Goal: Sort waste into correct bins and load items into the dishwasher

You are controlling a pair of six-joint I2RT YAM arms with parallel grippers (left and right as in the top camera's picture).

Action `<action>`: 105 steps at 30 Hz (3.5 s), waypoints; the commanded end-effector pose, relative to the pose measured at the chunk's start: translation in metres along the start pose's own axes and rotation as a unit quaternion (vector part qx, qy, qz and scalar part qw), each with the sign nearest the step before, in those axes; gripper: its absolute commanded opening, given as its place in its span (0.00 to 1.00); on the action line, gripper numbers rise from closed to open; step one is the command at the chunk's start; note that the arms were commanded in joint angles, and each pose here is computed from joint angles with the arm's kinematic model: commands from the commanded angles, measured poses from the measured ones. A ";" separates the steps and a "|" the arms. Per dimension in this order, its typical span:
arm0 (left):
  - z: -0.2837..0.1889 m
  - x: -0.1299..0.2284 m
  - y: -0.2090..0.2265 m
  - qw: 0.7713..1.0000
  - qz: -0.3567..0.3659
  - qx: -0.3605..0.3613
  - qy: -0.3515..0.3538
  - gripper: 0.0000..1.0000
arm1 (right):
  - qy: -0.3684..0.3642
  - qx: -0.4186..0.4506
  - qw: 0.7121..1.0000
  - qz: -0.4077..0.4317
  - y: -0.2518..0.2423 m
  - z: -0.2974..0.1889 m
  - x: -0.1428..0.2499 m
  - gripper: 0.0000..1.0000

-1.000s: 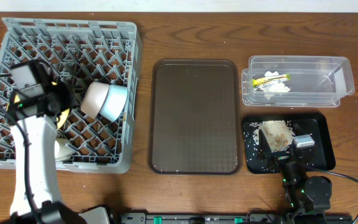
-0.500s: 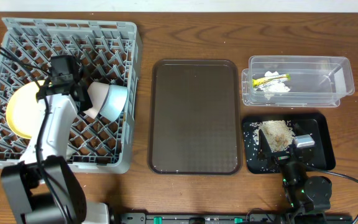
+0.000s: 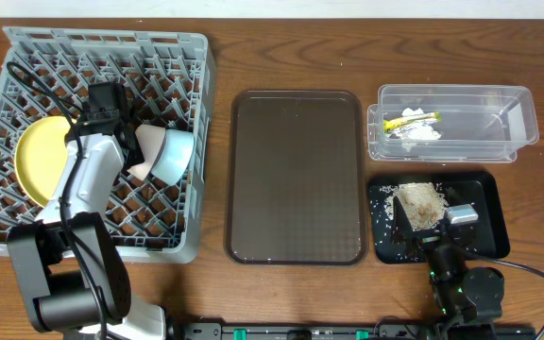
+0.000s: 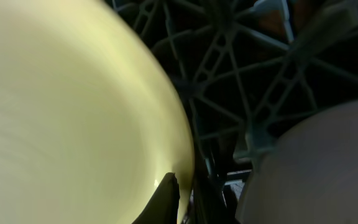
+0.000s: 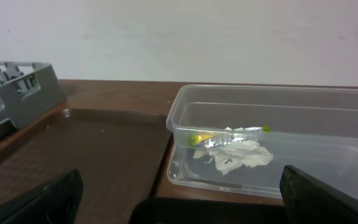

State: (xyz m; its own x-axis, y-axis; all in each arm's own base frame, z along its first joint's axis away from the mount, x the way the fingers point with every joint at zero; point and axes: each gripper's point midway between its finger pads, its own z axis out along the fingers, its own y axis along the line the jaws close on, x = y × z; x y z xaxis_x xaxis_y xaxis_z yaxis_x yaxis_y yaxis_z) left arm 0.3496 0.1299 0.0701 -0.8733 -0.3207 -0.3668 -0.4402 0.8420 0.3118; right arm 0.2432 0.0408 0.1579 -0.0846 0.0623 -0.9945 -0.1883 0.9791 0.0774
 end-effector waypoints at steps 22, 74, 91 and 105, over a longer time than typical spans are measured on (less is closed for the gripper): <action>-0.040 -0.002 0.003 0.999 -0.001 0.021 -0.028 0.08 | 0.001 0.005 1.000 -0.002 -0.002 0.000 0.001 0.99; -0.061 0.006 0.012 0.996 0.045 -0.056 -0.044 0.40 | 0.001 0.005 1.000 -0.002 -0.002 0.000 0.001 0.99; -0.018 0.020 0.025 0.992 0.064 -0.103 0.015 0.37 | 0.001 0.005 1.000 -0.002 -0.002 0.000 0.001 0.99; -0.018 0.015 0.016 0.995 0.057 -0.077 0.012 0.08 | 0.001 0.005 1.000 -0.002 -0.002 0.000 0.001 0.99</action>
State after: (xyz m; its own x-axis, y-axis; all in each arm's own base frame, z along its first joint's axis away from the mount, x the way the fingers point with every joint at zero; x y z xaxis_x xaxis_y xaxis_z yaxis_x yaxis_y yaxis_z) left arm 0.3260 0.1366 0.0849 -0.9279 -0.2275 -0.2955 -0.3567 0.7724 0.5255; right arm 0.2432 0.0408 0.1579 -0.0846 0.0623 -0.9945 -0.1883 0.9791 0.0774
